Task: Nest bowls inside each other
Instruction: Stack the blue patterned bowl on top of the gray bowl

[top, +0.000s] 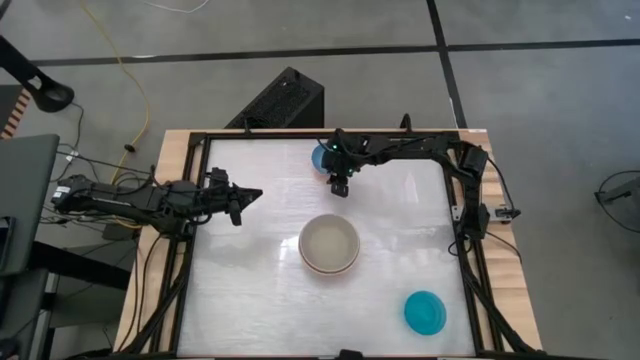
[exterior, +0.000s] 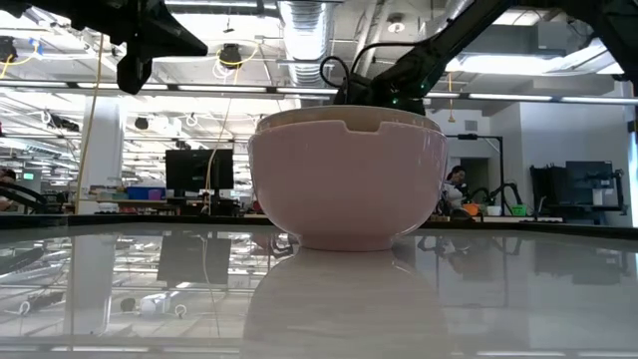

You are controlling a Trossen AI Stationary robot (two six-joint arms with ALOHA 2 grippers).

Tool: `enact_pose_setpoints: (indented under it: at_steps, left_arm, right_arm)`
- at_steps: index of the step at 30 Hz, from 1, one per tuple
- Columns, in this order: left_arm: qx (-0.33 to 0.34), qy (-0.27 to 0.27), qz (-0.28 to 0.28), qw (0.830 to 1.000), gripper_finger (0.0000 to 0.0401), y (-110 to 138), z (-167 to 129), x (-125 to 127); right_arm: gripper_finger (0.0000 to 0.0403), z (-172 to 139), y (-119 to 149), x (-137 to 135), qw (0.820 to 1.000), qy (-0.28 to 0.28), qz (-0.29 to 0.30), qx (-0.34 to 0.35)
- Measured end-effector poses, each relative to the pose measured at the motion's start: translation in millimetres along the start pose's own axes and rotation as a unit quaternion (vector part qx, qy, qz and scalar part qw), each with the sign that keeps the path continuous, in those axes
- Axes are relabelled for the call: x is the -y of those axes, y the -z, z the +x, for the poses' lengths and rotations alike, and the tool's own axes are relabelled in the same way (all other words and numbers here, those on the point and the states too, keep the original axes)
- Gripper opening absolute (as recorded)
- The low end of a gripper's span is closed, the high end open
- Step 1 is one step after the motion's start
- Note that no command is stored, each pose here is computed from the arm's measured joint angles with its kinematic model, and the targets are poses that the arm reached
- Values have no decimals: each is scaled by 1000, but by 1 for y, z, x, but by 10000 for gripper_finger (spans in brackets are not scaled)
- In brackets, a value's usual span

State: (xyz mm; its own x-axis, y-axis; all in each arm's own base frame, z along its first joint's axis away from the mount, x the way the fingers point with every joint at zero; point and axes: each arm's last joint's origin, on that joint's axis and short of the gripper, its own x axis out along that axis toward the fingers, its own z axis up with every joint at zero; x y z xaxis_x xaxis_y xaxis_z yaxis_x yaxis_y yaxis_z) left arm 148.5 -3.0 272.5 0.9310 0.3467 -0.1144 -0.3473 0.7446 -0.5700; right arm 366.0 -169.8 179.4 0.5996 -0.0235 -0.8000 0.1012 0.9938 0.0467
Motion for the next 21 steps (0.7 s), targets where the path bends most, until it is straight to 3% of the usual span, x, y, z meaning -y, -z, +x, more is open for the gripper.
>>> enact_pose_setpoints:
  at_steps: [5, 13, 21]
  left_arm:
    - [2, -5, -2, 1000, 0, 0, 0, 0]
    - [7, -12, -2, 1000, 0, 0, 0, -1]
    - [5, -12, 0, 1000, 0, 0, 0, -1]
  right_arm:
    - [149, -2, 3, 11, 1000, 23, 17, -4]
    - [11, -5, 9, 19, 999, -8, 44, -12]
    - [3, -9, 3, 6, 993, -83, 88, 8]
